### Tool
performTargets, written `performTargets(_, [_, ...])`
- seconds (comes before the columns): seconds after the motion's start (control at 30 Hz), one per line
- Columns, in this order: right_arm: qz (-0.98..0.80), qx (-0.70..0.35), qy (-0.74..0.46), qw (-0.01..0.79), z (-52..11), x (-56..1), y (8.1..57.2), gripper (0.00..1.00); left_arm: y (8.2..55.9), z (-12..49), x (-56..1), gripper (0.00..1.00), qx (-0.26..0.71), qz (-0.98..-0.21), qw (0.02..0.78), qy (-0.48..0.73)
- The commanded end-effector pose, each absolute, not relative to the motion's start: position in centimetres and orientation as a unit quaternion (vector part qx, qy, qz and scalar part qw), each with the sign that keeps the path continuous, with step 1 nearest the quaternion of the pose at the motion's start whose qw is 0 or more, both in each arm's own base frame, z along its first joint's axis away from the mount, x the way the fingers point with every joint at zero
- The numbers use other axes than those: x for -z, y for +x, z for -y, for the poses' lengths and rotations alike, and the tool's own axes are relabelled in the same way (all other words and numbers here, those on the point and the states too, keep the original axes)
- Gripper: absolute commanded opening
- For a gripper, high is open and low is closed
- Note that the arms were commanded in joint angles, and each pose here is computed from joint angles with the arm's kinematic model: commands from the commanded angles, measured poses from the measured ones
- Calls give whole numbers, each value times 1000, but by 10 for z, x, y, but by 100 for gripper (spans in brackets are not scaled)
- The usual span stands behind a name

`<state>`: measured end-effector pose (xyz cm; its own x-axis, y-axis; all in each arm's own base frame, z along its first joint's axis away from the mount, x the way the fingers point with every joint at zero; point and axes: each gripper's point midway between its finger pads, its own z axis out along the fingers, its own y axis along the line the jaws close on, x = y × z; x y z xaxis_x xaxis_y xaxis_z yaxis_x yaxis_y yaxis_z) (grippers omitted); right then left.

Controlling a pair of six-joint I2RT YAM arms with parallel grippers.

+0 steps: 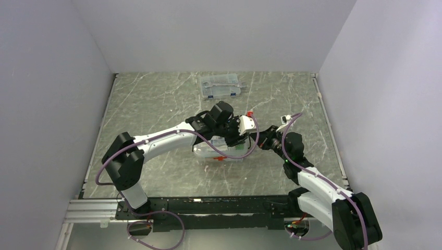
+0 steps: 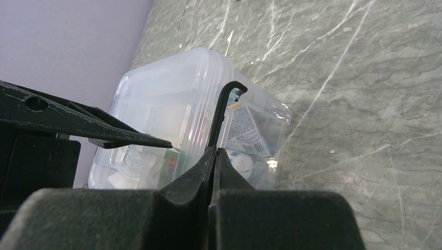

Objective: Organize the medicine kit

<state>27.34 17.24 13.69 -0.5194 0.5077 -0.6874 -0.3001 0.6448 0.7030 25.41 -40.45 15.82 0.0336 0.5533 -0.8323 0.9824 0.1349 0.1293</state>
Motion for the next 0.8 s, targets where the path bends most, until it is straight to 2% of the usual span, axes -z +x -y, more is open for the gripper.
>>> performTargets(0.0, [-712,-470,8,522,-194,-190,273,0,240,381,-101,48,236,-684,309,617])
performTargets(0.77, [-703,-477,-13,528,-202,-202,271,0,236,378,-86,41,234,-689,285,624])
